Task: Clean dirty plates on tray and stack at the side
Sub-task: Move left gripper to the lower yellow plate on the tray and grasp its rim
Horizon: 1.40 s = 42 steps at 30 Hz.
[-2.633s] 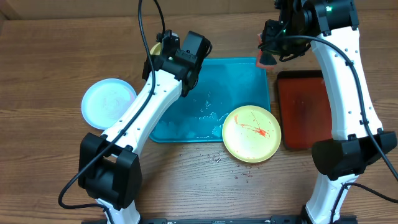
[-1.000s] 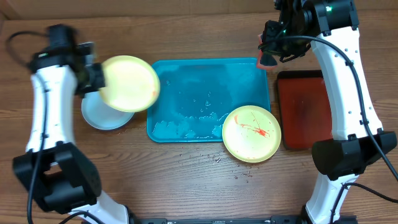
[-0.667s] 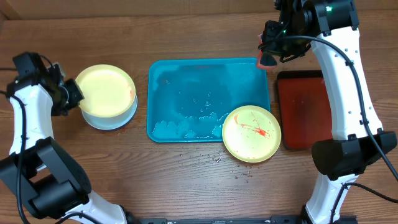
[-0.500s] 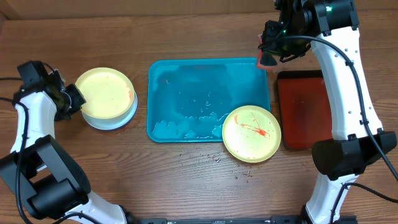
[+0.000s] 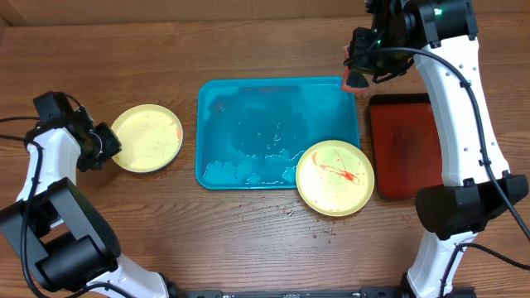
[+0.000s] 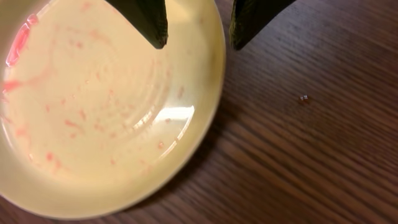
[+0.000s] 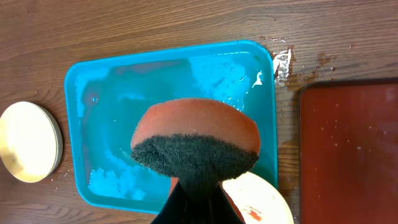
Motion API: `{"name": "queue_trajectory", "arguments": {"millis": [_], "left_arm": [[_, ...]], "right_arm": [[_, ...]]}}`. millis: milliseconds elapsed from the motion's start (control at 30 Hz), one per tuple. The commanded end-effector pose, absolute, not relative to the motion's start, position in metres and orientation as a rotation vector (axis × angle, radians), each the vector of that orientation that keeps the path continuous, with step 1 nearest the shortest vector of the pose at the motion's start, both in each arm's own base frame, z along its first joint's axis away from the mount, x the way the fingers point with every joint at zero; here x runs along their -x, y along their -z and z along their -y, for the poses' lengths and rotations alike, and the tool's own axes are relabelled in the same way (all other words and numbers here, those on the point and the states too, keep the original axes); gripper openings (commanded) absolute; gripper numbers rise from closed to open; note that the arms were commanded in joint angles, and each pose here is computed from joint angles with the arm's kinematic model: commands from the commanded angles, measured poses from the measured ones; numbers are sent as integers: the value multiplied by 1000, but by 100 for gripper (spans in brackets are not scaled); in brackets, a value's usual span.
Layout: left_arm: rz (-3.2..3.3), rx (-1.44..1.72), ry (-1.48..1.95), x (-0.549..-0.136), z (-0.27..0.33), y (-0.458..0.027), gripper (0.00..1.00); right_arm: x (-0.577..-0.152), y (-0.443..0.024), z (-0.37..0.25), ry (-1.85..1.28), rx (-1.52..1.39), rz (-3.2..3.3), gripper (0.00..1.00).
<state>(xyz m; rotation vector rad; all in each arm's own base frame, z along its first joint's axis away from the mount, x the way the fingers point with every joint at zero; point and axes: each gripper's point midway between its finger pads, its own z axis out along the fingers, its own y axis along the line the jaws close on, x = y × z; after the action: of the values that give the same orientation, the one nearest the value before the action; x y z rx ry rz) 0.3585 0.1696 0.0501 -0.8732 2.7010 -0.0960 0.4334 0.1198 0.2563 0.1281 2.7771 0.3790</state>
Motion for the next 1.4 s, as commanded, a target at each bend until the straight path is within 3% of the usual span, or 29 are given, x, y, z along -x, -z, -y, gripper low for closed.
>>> {"name": "queue_trajectory", "arguments": {"millis": [0, 100, 333, 500, 633, 800, 1000, 1200, 1367], "left_arm": [[-2671, 711, 161, -389, -161, -86, 35], [-2680, 591, 223, -406, -134, -108, 36], [-2665, 85, 569, -438, 15, -131, 45], [-2624, -278, 627, -434, 126, -137, 68], [-2556, -514, 650, -421, 198, -142, 76], [-2565, -643, 576, -405, 236, -130, 78], [-2624, -847, 752, -367, 275, -98, 77], [-2703, -912, 790, -349, 288, -74, 80], [-2781, -986, 781, -346, 291, -66, 77]], "right_arm": [[-435, -262, -118, -379, -128, -2758, 4], [-436, -262, -118, -379, -127, -2755, 4], [-437, -262, -118, -380, -127, -2750, 4], [-436, -262, -118, -378, -127, -2752, 4], [-437, -262, -118, -379, -126, -2752, 4], [-436, -262, -118, -380, -127, -2752, 4], [-436, -262, -118, -379, -127, -2756, 4], [-436, -262, -118, -379, -127, -2755, 4], [-436, -262, -118, -379, -127, -2754, 4]]}}
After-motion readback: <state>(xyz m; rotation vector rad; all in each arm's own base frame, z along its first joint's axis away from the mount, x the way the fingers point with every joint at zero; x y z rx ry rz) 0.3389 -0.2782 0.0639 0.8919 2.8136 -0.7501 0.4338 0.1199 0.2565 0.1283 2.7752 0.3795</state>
